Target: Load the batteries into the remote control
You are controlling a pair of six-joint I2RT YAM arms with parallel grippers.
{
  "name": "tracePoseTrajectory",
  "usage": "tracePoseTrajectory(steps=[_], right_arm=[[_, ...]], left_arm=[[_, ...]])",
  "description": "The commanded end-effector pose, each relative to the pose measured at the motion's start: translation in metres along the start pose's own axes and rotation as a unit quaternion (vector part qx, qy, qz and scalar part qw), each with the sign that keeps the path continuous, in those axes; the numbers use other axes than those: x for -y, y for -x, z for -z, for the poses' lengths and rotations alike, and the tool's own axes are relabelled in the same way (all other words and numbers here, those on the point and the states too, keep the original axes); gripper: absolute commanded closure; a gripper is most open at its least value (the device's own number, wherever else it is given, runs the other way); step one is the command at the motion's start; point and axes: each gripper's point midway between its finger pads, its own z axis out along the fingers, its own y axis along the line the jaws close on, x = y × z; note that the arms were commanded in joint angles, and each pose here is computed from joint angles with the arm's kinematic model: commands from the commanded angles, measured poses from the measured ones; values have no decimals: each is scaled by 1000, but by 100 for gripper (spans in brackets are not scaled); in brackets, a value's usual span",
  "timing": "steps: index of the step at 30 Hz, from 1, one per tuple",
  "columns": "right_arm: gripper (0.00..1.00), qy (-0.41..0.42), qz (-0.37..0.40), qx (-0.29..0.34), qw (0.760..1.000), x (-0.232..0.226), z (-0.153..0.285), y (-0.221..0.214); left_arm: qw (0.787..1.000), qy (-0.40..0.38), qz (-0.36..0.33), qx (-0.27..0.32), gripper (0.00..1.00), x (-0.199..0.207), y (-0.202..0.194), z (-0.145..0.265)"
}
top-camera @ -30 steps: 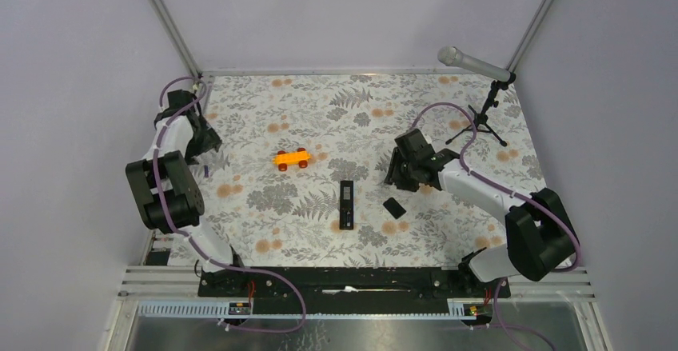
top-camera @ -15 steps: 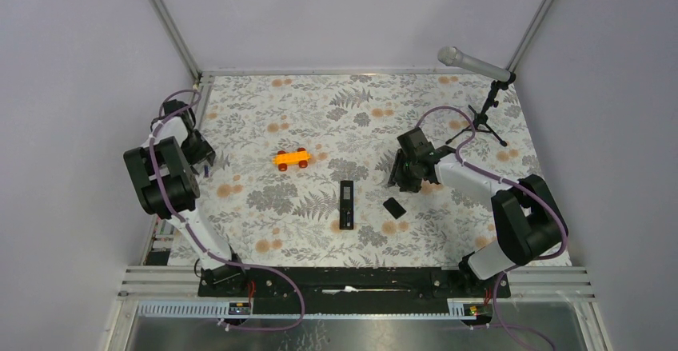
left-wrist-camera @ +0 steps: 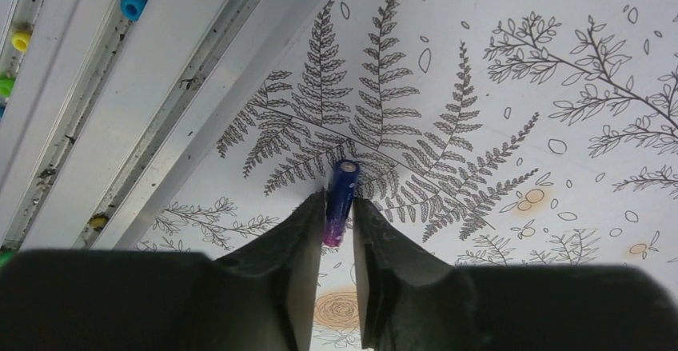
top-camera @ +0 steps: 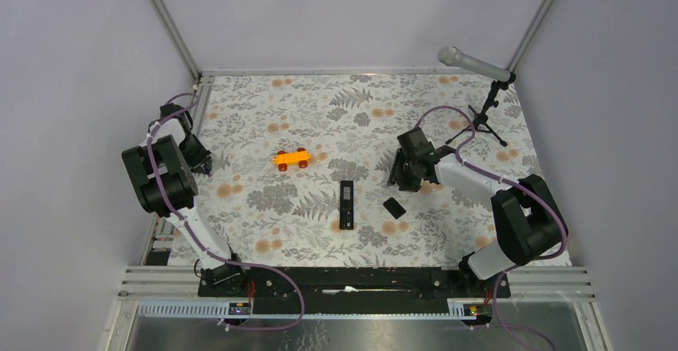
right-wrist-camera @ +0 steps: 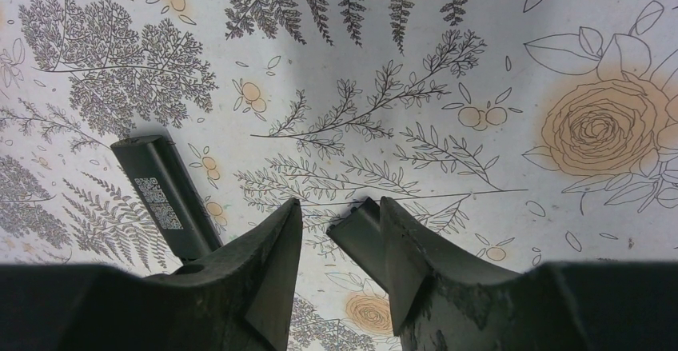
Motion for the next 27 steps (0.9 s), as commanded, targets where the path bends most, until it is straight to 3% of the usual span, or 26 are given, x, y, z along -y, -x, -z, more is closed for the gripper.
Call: tracePoseTrajectory(steps=[1, 12, 20, 27], right_arm=[[53, 11, 3, 9, 1000, -8, 3, 10], [53, 23, 4, 3, 1000, -13, 3, 8], [53, 34, -7, -9, 999, -13, 2, 0], [53, 35, -7, -12, 999, -12, 3, -3]], left_arm=[[1000, -6, -3, 9, 77, 1, 5, 1], [1000, -7, 10, 8, 100, 10, -9, 12], [999, -29, -15, -2, 100, 56, -64, 47], [993, -96, -75, 0, 100, 112, -149, 108]])
